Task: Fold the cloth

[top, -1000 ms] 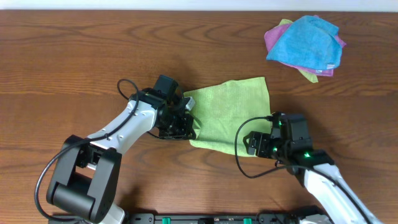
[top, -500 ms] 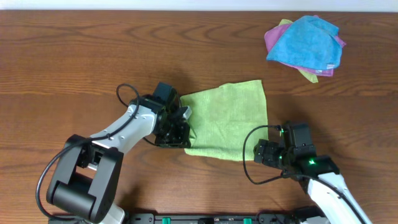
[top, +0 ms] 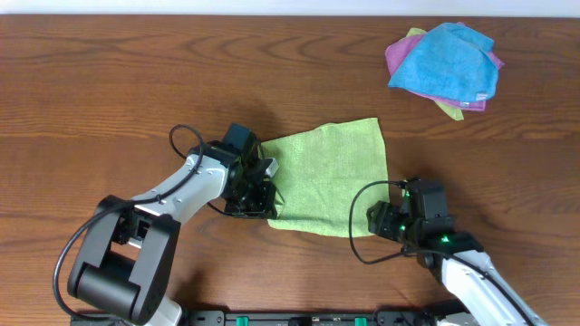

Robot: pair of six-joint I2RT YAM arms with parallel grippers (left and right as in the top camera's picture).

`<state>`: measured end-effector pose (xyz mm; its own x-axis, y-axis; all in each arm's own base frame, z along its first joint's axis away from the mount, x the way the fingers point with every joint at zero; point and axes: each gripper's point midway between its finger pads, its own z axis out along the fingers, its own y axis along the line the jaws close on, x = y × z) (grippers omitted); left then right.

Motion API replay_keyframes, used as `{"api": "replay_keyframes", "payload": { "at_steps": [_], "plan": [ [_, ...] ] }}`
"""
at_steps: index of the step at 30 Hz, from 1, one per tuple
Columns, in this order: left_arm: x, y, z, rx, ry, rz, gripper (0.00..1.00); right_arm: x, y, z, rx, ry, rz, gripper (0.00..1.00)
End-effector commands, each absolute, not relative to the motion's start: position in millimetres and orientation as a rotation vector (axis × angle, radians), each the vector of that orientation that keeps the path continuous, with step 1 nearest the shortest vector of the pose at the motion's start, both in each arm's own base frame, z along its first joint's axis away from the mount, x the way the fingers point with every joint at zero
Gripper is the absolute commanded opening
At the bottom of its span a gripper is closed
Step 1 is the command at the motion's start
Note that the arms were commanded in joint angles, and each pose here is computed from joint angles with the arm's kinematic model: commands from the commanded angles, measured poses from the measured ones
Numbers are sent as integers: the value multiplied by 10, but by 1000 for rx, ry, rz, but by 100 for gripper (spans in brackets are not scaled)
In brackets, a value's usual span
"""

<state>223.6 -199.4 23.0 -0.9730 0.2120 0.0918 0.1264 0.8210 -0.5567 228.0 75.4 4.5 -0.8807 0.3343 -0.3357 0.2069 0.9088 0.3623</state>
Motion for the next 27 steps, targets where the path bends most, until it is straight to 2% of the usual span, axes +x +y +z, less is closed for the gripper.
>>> {"api": "replay_keyframes", "payload": {
  "at_steps": [1, 2, 4, 5, 8, 10, 15, 17, 22, 27],
  "plan": [
    [2231, -1984, 236, -290, -2862, 854, 5, 2115, 808, -119, 426, 2759, 498, 50],
    [2231, -1985, 237, -290, -2861, 854, 6, 2102, 815, -136, 427, 2769, 503, 42],
    [2228, -1995, 244, -290, -2856, 864, 6, 2099, 817, -147, 427, 2774, 503, 6],
    [2227, -2005, 252, -291, -2853, 874, 6, 2118, 827, -125, 423, 2767, 510, 1],
    [2260, -2016, 316, -287, -2858, 908, 5, 2278, 860, 77, 389, 2702, 531, 1],
    [2339, -2014, 448, -275, -2887, 947, 6, 2485, 901, 439, 316, 2609, 549, 1],
    [2674, -2003, 1106, -213, -3030, 1126, 5, 2848, 952, 1390, 151, 2385, 549, 1],
    [2867, -1955, 1534, -186, -3134, 1216, 6, 2962, 961, 1722, 96, 2313, 534, 1],
    [3116, -1889, 2246, -171, -3260, 1383, 6, 3098, 992, 2154, 65, 2214, 545, 1],
    [3238, -1906, 2554, -208, -3312, 1453, 6, 3212, 945, 2470, 57, 2125, 504, 1]
  ]
}}
